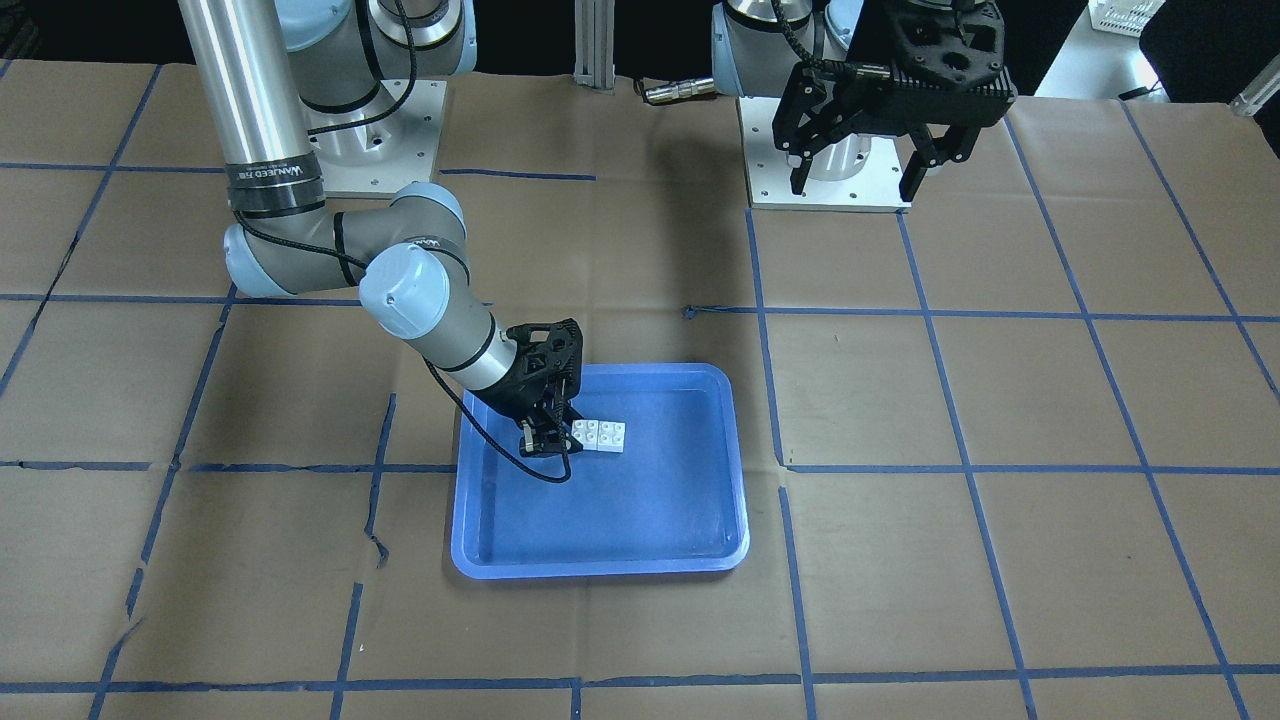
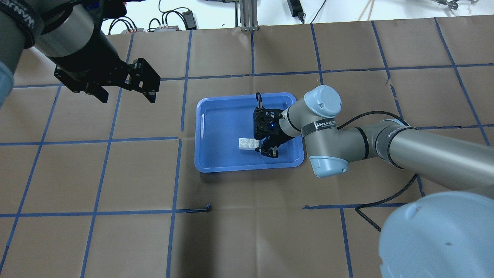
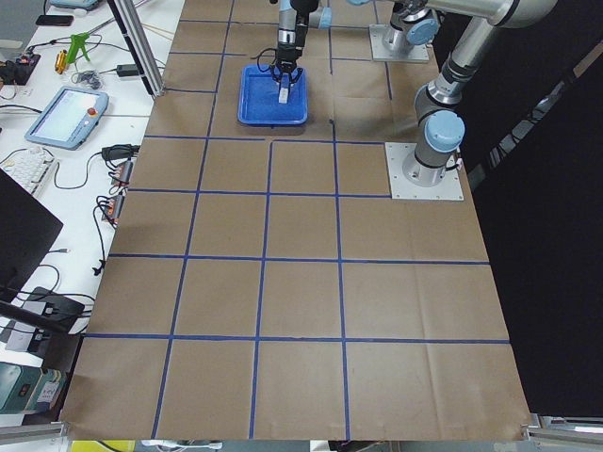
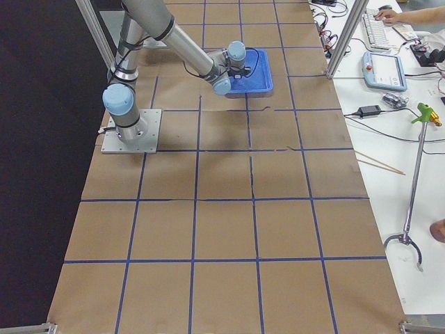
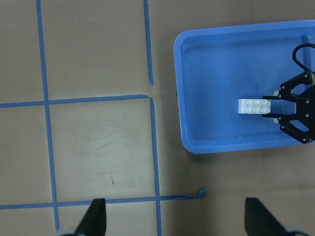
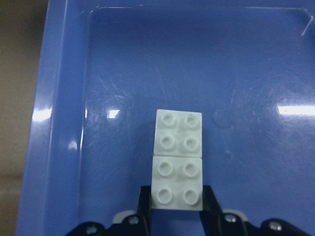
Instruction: Assemble white blocks and place on blue tray
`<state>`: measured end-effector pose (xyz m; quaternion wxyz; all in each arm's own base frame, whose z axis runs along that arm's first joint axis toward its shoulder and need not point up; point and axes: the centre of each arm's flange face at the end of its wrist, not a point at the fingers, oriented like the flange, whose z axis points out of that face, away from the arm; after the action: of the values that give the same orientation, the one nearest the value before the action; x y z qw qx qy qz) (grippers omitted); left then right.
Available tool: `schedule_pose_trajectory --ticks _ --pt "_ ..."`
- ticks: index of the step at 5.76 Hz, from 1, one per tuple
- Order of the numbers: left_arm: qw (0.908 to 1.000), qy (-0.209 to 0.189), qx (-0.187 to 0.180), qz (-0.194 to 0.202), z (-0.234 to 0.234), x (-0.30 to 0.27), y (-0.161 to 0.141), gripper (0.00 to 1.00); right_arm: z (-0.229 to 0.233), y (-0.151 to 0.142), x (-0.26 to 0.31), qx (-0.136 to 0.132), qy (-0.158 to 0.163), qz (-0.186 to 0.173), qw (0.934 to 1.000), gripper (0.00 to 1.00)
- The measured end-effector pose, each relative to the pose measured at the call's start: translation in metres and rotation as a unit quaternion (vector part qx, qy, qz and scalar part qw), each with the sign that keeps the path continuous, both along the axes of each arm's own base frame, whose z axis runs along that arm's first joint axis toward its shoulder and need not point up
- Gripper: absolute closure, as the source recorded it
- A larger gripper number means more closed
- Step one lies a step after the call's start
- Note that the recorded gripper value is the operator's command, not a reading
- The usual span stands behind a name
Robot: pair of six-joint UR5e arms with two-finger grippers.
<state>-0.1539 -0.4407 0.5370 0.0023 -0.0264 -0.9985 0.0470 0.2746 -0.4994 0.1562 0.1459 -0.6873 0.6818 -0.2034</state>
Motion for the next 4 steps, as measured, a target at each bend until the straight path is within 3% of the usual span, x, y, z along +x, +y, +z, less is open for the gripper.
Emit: schedule_pose_trajectory --ticks 2,3,4 --pt "1.0 0.0 0.0 0.0 0.0 0.0 0.0 0.01 0.0 0.0002 0.0 0.001 0.0 0.0 1.0 0.73" --pt "1.0 0.0 0.0 0.0 0.0 0.0 0.0 0.01 -0.0001 0.0004 0.0 0.001 0.0 0.0 1.0 0.64" --pt "1.0 0.0 0.0 0.0 0.0 0.0 0.0 0.01 -0.0002 0.0005 0.0 0.001 0.0 0.0 1.0 0.27"
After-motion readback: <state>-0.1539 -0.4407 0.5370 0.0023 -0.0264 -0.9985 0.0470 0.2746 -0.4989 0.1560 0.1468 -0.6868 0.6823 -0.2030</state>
